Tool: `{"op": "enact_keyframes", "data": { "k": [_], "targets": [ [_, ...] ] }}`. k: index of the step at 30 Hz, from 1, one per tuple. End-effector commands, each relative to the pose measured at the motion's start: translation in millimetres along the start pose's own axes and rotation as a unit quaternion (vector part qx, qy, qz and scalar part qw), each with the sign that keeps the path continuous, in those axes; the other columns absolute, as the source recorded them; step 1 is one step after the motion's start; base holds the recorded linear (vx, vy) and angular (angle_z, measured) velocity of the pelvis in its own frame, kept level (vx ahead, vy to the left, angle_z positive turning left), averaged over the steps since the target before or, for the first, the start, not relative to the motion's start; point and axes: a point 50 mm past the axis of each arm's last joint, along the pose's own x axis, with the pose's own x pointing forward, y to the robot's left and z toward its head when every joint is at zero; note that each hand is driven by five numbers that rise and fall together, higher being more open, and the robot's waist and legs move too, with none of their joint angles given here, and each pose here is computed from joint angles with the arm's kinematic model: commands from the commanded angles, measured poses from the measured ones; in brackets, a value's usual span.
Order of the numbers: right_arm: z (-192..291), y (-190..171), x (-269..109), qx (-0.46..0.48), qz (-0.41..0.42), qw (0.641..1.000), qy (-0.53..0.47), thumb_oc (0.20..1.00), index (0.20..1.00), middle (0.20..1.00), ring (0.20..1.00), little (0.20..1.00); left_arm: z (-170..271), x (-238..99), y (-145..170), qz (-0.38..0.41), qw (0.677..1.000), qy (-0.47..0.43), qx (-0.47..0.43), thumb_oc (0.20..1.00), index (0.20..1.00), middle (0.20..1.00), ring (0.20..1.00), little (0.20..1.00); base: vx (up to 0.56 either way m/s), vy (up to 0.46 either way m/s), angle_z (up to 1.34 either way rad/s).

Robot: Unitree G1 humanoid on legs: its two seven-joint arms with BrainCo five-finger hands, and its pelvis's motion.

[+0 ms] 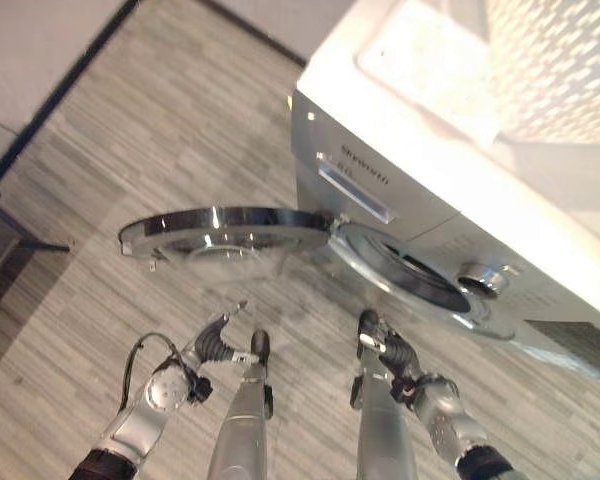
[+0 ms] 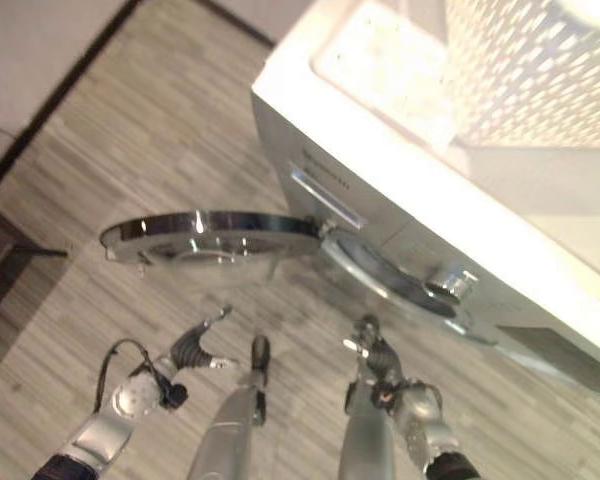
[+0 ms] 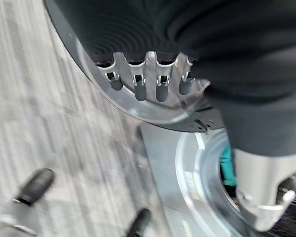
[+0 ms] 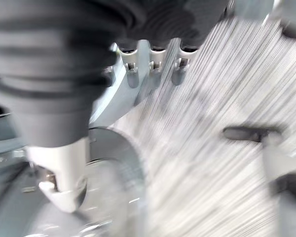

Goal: Grab the laundry basket,head to the washer,open it,put in the laundry and shut it.

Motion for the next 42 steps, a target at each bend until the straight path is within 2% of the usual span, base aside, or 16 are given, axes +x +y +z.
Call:
{"op": "enact_keyframes", "data": {
  "k": [1,3,8,9,10,14,18,24,26,27,29,31,33,34,36,42],
  "targets": [
    [-10.7,-19.2,-4.3,-0.055,-0.056,0.996,0.039,1.000,1.000,1.000,1.000,1.000,-3.1,-6.6,-2.7,0.020,1.000,0.002,0.016,1.000,1.000,1.000,1.000,1.000,0.03,0.029,-0.08],
    [-48.9,-45.3,-20.6,-0.068,-0.157,0.976,0.134,1.000,1.000,1.000,1.000,1.000,-23.1,-2.8,-8.2,0.041,0.998,0.055,0.015,1.000,1.000,1.000,1.000,1.000,0.03,0.015,-0.17],
    [-87.0,-74.8,-55.4,-0.069,-0.252,0.936,0.236,1.000,1.000,1.000,1.000,1.000,-46.9,2.4,-21.8,0.047,0.991,0.121,0.023,1.000,1.000,1.000,1.000,1.000,0.02,0.033,-0.06],
    [-86.9,-75.2,-55.6,-0.069,-0.253,0.936,0.235,1.000,1.000,1.000,1.000,1.000,-46.6,3.0,-22.4,0.046,0.991,0.120,0.023,1.000,1.000,1.000,1.000,1.000,0.06,0.034,-0.07],
    [-109.4,-77.1,-73.4,-0.098,-0.256,0.913,0.302,1.000,1.000,1.000,1.000,1.000,-65.9,-0.8,-38.1,0.030,0.984,0.173,0.015,1.000,1.000,1.000,1.000,1.000,0.05,0.019,-0.08],
    [-128.8,-74.0,-88.6,-0.123,-0.240,0.893,0.359,1.000,1.000,1.000,1.000,1.000,-82.9,-7.8,-52.7,0.019,0.975,0.222,-0.003,1.000,1.000,1.000,1.000,1.000,0.07,0.009,-0.04],
    [-135.5,-68.5,-91.3,-0.131,-0.228,0.890,0.372,1.000,1.000,1.000,1.000,1.000,-92.6,-14.3,-53.6,0.034,0.967,0.250,-0.026,1.000,1.000,1.000,1.000,1.000,0.08,0.018,0.11],
    [-136.8,-55.9,-83.6,-0.202,-0.176,0.888,0.373,1.000,1.000,1.000,1.000,1.000,-84.8,-23.4,-19.3,0.114,0.968,0.209,-0.084,1.000,1.000,1.000,1.000,1.000,0.06,0.012,0.11],
    [-134.7,-51.3,-78.6,-0.220,-0.163,0.889,0.368,1.000,1.000,1.000,1.000,1.000,-63.0,-28.9,0.5,0.151,0.966,0.131,-0.165,1.000,1.000,1.000,1.000,1.000,0.03,0.005,0.19],
    [-134.7,-45.9,-75.1,-0.231,-0.148,0.889,0.366,1.000,1.000,1.000,1.000,1.000,-47.8,-47.2,18.3,0.194,0.941,0.058,-0.272,1.000,1.000,1.000,1.000,1.000,0.02,0.009,0.13],
    [-133.1,-41.6,-71.0,-0.237,-0.138,0.892,0.360,1.000,1.000,1.000,1.000,1.000,-38.6,-59.7,34.2,0.233,0.914,0.008,-0.331,1.000,1.000,1.000,1.000,1.000,0.02,-0.003,0.15],
    [-132.8,-38.6,-69.2,-0.241,-0.131,0.893,0.356,1.000,1.000,1.000,1.000,1.000,-33.5,-62.7,43.3,0.250,0.913,-0.009,-0.323,1.000,1.000,1.000,1.000,1.000,0.03,-0.019,0.08],
    [-129.7,-31.4,-62.4,-0.257,-0.113,0.895,0.346,1.000,1.000,1.000,1.000,1.000,-31.5,-54.6,69.4,0.288,0.929,-0.001,-0.234,1.000,1.000,1.000,1.000,1.000,0.01,-0.007,0.02],
    [-129.7,-31.4,-62.4,-0.257,-0.113,0.895,0.346,1.000,1.000,1.000,1.000,1.000,-31.4,-54.5,69.4,0.288,0.929,-0.001,-0.234,1.000,1.000,1.000,1.000,1.000,0.00,0.000,0.00],
    [-124.0,-30.2,-56.6,-0.295,-0.093,0.887,0.342,1.000,1.000,1.000,1.000,1.000,-38.8,-35.1,92.0,0.309,0.934,0.041,-0.176,1.000,1.000,1.000,1.000,1.000,-0.05,0.040,-0.03],
    [-98.1,-40.1,-41.3,-0.348,-0.094,0.879,0.312,1.000,1.000,1.000,1.000,1.000,-54.8,-16.4,110.3,0.301,0.938,0.113,-0.130,1.000,1.000,1.000,1.000,1.000,-0.14,0.058,-0.08]
  ]
}}
